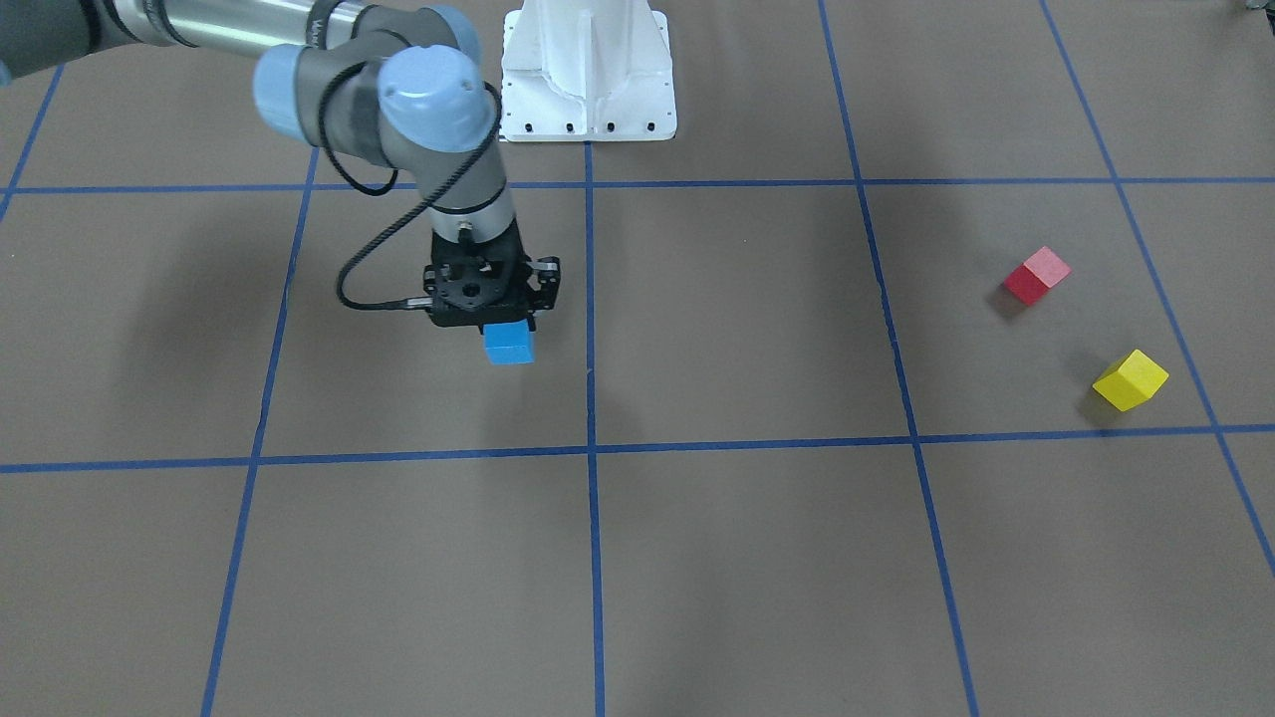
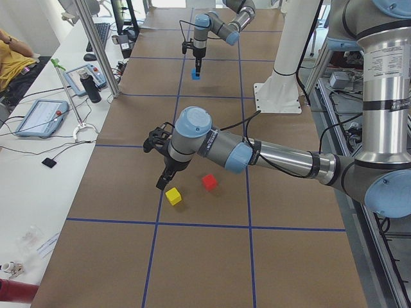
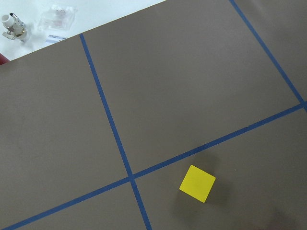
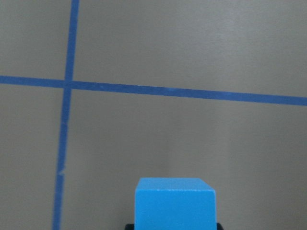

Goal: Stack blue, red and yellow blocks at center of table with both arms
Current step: 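Carry the blue cube with the right gripper to the table center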

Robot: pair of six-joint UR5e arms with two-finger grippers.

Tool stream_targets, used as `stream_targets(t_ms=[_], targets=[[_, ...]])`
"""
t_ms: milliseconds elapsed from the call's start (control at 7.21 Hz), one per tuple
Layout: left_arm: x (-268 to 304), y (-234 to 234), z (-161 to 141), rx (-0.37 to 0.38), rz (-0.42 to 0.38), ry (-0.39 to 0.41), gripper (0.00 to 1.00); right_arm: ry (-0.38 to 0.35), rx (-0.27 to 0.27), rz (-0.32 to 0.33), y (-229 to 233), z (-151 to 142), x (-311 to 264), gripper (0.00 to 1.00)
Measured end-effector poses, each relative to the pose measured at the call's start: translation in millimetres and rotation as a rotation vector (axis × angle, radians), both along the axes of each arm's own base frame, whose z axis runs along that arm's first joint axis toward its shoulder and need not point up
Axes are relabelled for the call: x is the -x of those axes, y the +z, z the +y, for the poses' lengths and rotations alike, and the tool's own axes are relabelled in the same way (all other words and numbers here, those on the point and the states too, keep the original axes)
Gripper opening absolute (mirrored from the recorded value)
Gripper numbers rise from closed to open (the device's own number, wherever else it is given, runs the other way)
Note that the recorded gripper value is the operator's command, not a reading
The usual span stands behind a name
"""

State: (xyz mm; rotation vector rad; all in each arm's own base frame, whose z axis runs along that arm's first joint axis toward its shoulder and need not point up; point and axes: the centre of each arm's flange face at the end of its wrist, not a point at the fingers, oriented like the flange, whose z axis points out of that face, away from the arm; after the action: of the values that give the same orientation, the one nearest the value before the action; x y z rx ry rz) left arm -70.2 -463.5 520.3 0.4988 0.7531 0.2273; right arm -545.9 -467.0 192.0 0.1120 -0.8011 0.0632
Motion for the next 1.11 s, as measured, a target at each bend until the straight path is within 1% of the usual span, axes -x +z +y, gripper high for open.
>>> stream_targets(t_ms=[139, 278, 416, 555, 694, 833, 971, 1110], targets=[[0, 2, 1, 0.004, 0.0, 0.0, 1.0, 0.022, 0.015, 0.018, -14, 10, 36, 0.16], [0, 5, 4, 0.011, 0.0, 0.001, 1.0, 0.02, 0.017, 0.033, -16, 22, 58, 0.45], [0, 8, 6, 0.015, 0.0, 0.001, 1.0, 0.013, 0.01, 0.046, -13, 33, 72, 0.89], [0, 9, 7, 0.018, 0.0, 0.001, 1.0, 0.014, -0.006, 0.062, -10, 43, 82, 0.99], [0, 9, 7, 0.018, 0.0, 0.001, 1.0, 0.019, -0.025, 0.071, -9, 49, 88, 0.99], [0, 9, 8, 0.018, 0.0, 0.001, 1.0, 0.021, -0.04, 0.065, -11, 52, 90, 1.0], [0, 10, 9, 0.019, 0.0, 0.001, 1.0, 0.021, -0.054, 0.045, -15, 53, 90, 1.0], [0, 9, 9, 0.018, -0.001, 0.002, 1.0, 0.028, -0.067, 0.016, -25, 47, 81, 1.0]])
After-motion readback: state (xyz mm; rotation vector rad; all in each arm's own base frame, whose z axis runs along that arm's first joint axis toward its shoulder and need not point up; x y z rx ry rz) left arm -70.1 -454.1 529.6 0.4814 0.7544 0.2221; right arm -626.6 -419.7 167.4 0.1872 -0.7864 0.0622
